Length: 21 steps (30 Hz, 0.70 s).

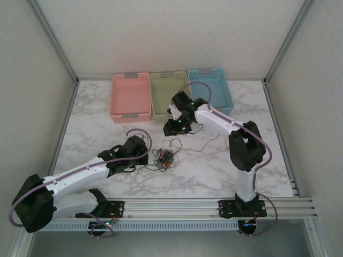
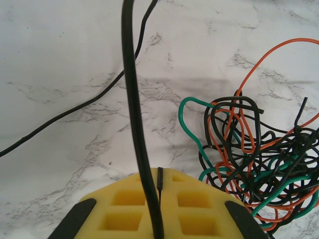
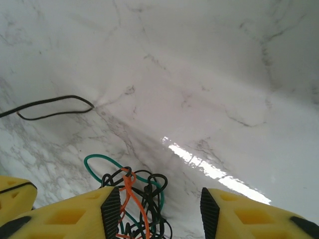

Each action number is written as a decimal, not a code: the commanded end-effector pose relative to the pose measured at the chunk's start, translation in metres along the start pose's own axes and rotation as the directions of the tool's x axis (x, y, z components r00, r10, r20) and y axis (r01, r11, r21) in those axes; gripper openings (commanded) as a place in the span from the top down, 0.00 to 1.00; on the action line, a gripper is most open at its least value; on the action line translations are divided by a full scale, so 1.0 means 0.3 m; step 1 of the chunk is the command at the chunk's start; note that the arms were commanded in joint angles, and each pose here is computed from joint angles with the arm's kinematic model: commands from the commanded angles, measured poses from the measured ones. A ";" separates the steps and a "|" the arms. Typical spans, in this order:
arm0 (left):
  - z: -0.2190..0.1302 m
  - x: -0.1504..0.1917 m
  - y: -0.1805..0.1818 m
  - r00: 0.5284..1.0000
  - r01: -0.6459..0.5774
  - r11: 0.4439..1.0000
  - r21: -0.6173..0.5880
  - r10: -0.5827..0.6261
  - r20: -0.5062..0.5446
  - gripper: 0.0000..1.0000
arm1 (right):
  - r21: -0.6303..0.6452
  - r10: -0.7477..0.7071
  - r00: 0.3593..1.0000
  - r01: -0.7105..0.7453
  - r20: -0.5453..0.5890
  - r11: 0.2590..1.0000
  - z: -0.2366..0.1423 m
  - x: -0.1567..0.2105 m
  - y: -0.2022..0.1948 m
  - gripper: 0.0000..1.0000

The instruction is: Untangle the cables

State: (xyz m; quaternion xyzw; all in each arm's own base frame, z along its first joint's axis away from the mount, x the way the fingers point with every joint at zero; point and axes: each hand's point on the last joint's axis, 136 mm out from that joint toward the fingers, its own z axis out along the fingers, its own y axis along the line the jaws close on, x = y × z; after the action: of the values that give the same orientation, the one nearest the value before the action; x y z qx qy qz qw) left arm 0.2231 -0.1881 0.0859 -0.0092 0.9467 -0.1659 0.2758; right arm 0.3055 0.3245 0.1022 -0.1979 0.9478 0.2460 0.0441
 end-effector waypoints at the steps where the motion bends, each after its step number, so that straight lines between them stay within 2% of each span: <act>1: -0.006 -0.023 0.023 1.000 -0.007 0.999 -0.042 0.008 0.016 1.00 | -0.075 -0.023 0.997 0.018 -0.067 0.997 0.004 0.041 0.058 0.53; 11: -0.003 -0.016 0.031 1.000 -0.007 0.999 -0.048 0.007 0.016 1.00 | -0.112 -0.050 0.989 0.034 -0.141 0.993 0.059 0.108 0.083 0.64; 18: -0.003 -0.015 0.029 1.000 -0.007 0.999 -0.043 0.008 0.015 1.00 | -0.092 -0.049 0.989 0.036 -0.142 0.995 0.067 0.114 0.066 0.72; 21: -0.005 -0.016 0.032 1.000 -0.009 0.999 -0.046 0.010 0.016 1.00 | -0.094 -0.053 0.989 0.040 -0.140 0.995 0.068 0.112 0.068 0.80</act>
State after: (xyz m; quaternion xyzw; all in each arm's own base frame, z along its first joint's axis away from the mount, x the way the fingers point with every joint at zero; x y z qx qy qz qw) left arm 0.2233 -0.1864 0.0854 -0.0103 0.9472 -0.1614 0.2768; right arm 0.2742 0.3401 0.0979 -0.2353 0.9311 0.2786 -0.0064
